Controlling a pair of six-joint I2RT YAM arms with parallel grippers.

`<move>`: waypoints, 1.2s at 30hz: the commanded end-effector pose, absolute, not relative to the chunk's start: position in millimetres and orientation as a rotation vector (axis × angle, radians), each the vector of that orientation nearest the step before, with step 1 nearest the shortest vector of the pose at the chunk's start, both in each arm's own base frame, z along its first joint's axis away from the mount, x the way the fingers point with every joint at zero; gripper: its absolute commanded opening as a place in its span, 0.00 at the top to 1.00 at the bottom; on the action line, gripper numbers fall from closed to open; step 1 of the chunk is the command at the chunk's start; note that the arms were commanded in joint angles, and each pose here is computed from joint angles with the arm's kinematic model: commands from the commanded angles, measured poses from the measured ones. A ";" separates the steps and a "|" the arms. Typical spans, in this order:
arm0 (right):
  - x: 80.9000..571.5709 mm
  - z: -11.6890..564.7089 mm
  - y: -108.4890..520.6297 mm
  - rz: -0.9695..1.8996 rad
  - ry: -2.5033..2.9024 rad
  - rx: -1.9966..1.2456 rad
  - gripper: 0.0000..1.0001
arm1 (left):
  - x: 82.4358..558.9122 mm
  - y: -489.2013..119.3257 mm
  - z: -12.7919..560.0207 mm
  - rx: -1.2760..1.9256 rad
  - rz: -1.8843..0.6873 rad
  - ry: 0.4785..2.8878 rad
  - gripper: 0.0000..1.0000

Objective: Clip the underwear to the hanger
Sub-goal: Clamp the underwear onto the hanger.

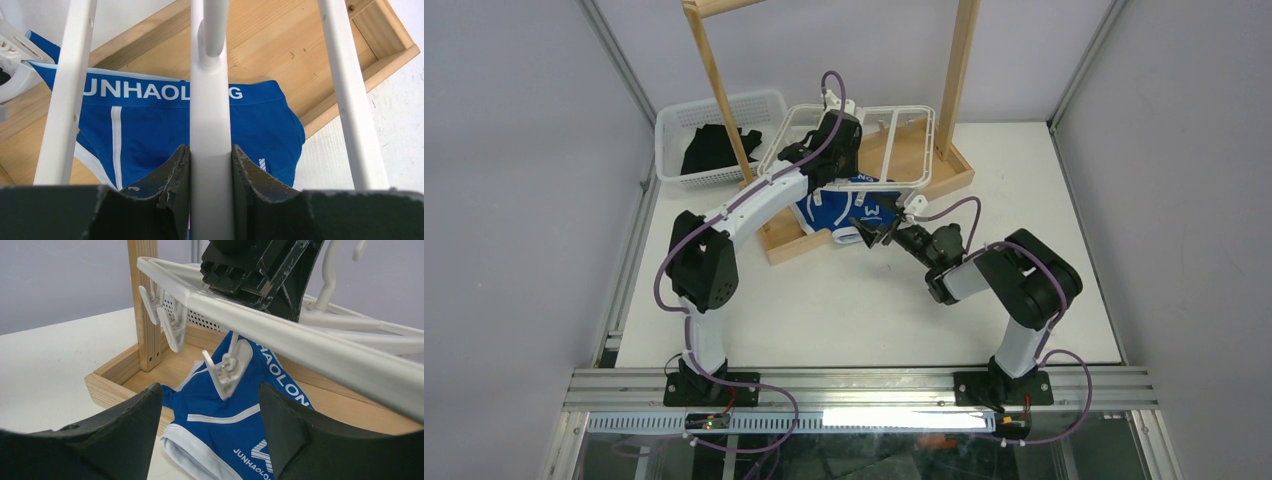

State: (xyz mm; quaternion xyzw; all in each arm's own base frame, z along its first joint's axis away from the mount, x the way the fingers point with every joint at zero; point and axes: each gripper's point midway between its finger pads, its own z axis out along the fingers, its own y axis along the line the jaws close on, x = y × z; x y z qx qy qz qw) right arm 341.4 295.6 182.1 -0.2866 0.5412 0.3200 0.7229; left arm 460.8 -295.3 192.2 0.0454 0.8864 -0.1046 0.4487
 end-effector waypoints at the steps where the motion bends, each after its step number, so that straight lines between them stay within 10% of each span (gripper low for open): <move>1: 352.3 224.6 295.3 0.666 1.040 -0.575 0.28 | 470.6 -293.5 291.9 0.030 -0.366 1.933 1.00; 36: 367.8 242.3 303.8 0.722 0.997 -0.559 0.49 | 468.4 -297.7 286.5 0.060 -0.383 1.944 1.00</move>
